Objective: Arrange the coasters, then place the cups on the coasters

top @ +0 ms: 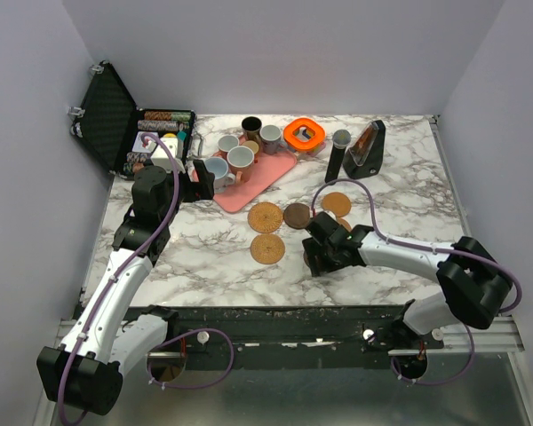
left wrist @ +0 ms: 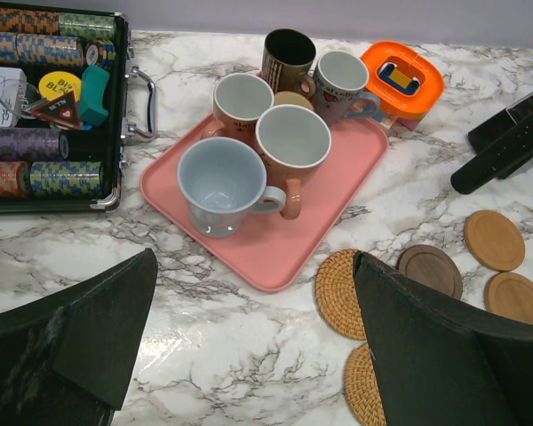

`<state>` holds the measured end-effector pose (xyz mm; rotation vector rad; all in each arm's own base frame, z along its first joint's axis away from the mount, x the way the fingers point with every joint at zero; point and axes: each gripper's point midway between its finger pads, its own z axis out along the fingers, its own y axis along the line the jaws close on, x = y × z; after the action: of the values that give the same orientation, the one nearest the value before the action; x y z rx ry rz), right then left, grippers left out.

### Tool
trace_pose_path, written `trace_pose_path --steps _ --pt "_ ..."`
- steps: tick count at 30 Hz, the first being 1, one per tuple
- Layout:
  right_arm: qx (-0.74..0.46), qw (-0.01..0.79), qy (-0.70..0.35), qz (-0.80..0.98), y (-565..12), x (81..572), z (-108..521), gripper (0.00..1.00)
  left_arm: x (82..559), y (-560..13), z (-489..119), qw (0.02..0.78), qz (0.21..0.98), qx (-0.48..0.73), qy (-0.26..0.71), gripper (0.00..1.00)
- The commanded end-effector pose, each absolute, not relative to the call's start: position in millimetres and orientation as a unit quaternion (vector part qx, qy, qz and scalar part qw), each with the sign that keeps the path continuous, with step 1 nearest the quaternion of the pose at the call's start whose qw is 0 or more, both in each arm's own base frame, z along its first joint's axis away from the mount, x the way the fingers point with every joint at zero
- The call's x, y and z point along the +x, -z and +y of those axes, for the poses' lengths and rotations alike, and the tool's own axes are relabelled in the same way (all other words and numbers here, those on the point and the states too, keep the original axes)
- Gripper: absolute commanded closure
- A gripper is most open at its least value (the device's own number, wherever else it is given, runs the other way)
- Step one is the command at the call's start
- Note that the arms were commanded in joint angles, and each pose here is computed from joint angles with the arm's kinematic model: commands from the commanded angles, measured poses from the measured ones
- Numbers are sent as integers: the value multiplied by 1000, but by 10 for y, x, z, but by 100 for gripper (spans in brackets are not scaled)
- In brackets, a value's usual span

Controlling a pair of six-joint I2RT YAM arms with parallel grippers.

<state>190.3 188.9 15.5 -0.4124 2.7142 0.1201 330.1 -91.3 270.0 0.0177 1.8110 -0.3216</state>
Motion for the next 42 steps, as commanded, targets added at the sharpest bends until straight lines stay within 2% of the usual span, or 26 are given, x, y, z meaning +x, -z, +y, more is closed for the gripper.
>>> trace_pose_path --steps 1,18,42 --pt "-158 188 -61 967 -73 1952 2014 22 3307 -2706 -919 609 780 4 141 1" --pt "-203 177 -98 958 -64 2062 2322 29 3309 -2697 -916 608 781 4 140 1" --pt "-178 190 -83 962 -50 2215 2382 29 3308 -2694 -912 608 782 4 139 1"
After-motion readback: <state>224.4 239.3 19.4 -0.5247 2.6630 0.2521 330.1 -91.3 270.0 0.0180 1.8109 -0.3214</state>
